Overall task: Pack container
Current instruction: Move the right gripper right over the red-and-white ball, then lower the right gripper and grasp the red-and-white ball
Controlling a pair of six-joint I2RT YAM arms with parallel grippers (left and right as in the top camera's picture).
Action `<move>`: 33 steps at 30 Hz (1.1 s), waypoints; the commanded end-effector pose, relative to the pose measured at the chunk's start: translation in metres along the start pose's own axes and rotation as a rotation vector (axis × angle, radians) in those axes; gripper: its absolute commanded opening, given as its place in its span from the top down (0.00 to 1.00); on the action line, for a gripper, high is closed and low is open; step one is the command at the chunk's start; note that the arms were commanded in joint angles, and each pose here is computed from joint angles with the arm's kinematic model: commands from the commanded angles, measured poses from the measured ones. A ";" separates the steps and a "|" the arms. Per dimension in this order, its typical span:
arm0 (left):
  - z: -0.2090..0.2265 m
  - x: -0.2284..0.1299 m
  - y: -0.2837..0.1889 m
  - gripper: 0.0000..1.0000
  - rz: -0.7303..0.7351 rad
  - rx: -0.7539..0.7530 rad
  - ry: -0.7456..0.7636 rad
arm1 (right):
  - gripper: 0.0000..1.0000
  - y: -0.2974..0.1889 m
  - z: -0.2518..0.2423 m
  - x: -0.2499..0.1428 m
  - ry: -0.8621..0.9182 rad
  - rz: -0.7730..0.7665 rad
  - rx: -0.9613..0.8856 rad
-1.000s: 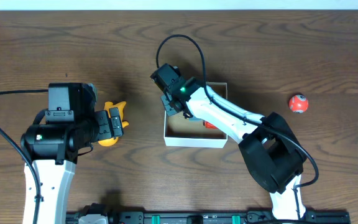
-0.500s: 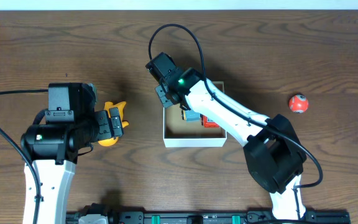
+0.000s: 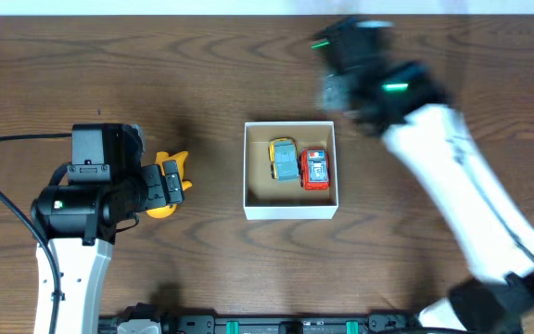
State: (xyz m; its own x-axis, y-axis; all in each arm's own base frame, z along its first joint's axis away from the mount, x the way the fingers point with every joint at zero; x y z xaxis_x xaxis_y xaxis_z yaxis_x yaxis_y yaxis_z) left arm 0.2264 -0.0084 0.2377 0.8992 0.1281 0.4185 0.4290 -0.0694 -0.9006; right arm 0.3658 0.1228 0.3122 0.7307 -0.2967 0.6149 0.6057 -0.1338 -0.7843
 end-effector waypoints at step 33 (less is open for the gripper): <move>0.001 0.003 -0.003 0.02 -0.011 0.003 -0.010 | 0.01 0.198 -0.211 -0.083 0.368 0.524 -0.288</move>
State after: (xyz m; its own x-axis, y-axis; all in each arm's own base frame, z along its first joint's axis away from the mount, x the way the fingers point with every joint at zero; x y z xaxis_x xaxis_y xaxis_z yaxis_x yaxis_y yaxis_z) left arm 0.2265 -0.0084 0.2379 0.8988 0.1281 0.4191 0.4297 -0.0694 -0.9003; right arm 0.3595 -0.0779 0.0978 0.6998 -0.7018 0.1337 0.0707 -0.1182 -0.9905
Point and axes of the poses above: each gripper's point midway between its finger pads, its own y axis out along the fingers, its own z axis along the line the jaws close on, x = y × z, the point moved 5 cm from there along -y, back along the fingers, and after that the axes turned 4 degrees about y, right-handed, at the moved point
